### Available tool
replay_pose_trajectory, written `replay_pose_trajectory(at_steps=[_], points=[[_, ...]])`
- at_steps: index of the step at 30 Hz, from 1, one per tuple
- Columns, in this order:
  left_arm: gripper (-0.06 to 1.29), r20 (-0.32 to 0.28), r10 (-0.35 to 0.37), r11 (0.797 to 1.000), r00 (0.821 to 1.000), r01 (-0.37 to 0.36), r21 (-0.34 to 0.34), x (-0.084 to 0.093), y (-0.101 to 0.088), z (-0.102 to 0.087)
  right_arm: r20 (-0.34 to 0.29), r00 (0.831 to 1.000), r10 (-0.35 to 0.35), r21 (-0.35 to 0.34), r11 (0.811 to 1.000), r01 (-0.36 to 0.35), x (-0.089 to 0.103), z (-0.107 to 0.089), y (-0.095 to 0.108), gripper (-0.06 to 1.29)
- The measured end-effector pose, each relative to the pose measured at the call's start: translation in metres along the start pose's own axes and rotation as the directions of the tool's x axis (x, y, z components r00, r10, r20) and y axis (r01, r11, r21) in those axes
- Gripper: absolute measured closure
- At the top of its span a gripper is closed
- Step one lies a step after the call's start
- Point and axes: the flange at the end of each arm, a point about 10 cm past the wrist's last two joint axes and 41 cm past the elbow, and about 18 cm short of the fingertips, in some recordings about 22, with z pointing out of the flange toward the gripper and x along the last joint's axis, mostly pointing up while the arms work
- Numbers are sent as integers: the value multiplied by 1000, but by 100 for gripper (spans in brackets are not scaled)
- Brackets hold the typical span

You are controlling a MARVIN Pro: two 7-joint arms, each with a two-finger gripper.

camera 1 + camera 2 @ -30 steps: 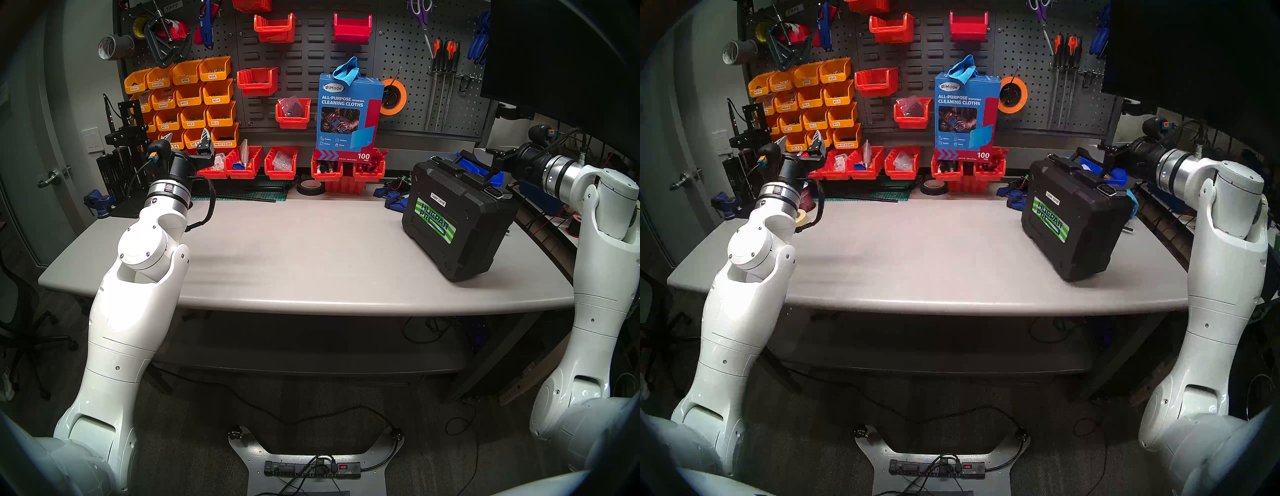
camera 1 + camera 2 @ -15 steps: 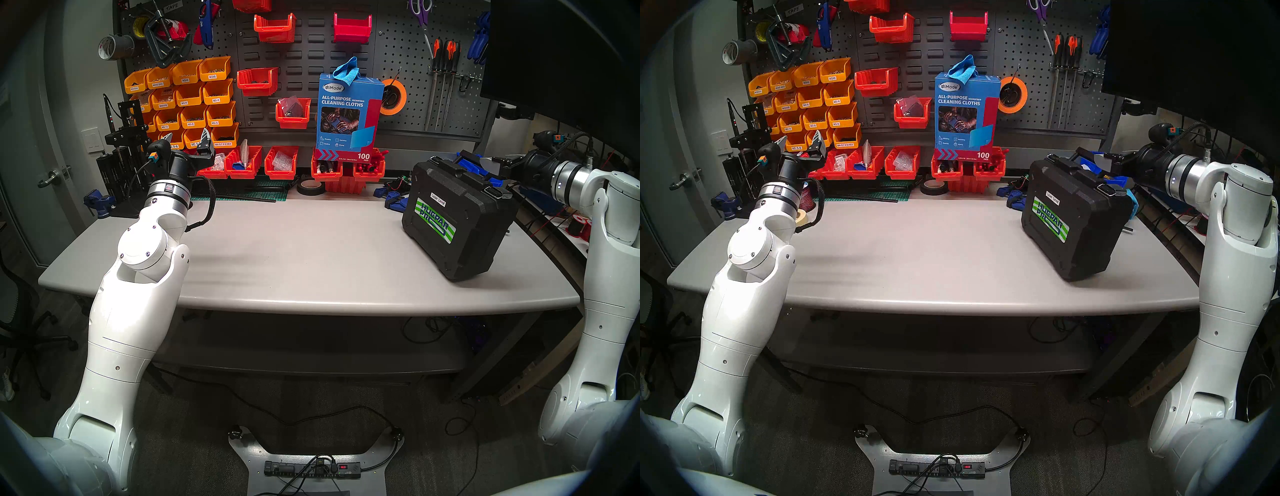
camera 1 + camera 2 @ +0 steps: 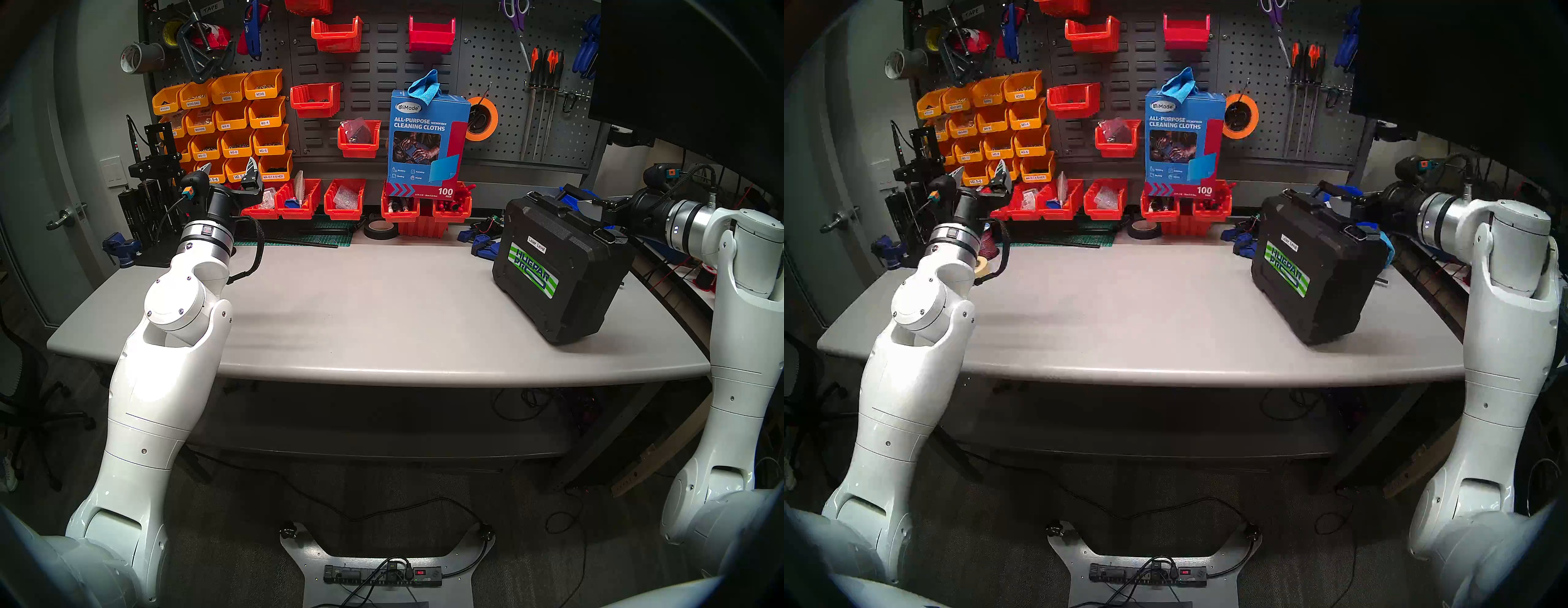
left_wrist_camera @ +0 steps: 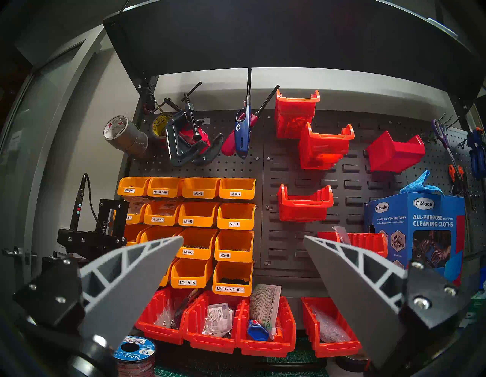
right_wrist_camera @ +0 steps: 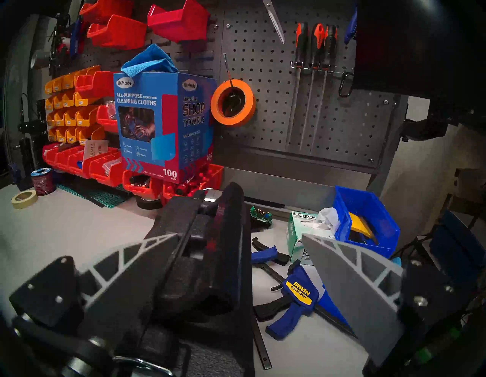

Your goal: Open the tool box

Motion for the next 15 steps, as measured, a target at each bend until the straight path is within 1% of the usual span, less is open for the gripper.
replay_pose_trajectory(at_steps=[7, 15], points=[[-1, 0, 0, 1000, 1000, 0, 0, 0, 0, 0, -3, 1000, -11, -13, 1000, 11, 1, 5, -4, -1], [-1, 0, 0, 1000, 1000, 0, 0, 0, 0, 0, -4, 1000, -17, -35, 999, 17, 2, 3, -2, -1]])
